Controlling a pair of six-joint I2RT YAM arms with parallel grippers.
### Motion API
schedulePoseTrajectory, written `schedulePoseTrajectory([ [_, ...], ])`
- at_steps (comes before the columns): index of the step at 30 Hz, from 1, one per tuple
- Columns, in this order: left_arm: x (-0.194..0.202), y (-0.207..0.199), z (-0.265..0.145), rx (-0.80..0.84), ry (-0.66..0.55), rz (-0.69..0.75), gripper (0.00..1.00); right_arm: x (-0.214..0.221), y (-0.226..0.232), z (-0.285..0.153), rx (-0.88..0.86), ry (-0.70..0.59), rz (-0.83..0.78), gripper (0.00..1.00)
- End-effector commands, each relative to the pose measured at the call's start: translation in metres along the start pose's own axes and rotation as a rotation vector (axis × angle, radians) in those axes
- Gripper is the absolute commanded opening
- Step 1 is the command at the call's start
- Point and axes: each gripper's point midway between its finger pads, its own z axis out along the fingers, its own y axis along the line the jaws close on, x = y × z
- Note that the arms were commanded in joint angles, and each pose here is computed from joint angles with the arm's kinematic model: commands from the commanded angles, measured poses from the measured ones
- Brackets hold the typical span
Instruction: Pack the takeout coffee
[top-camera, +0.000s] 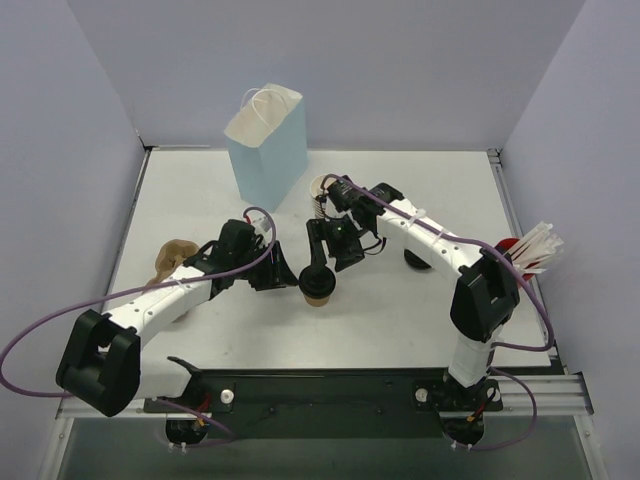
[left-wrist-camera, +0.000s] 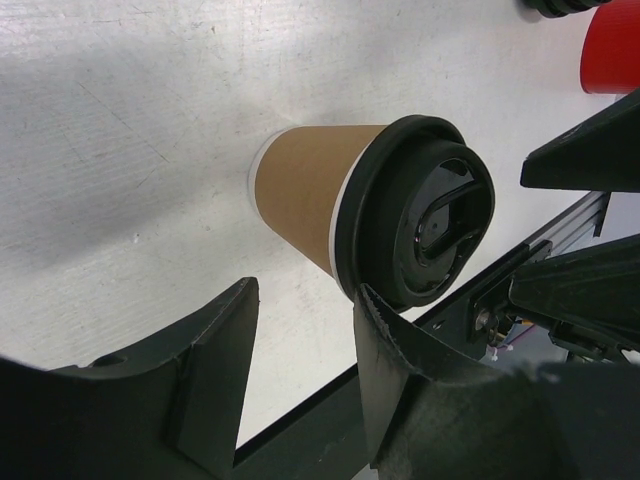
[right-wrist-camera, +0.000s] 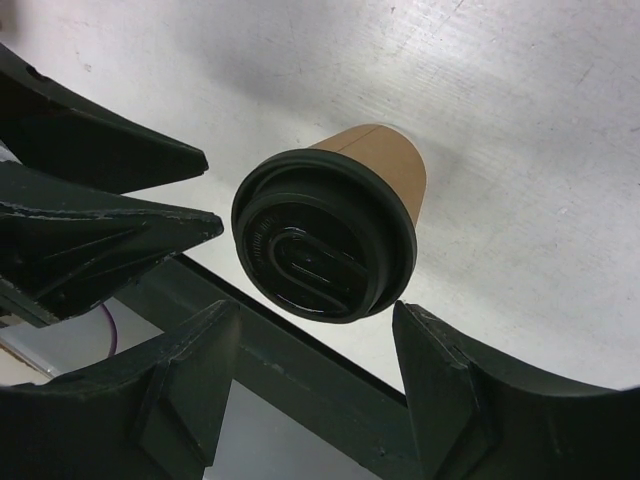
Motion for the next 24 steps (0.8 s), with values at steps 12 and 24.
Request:
schedulePoseTrajectory([
  [12,-0.006,-0.01,0.014,0.05,-0.008,0.036,0.53,0.021,-0.034,0.036,0.098,0.104,0.006,0.57],
  [24,-0.002,0.004,0.025,0.009,-0.011,0.025,0.52,0.039,-0.053,0.051,0.153,0.147,0.026,0.45],
])
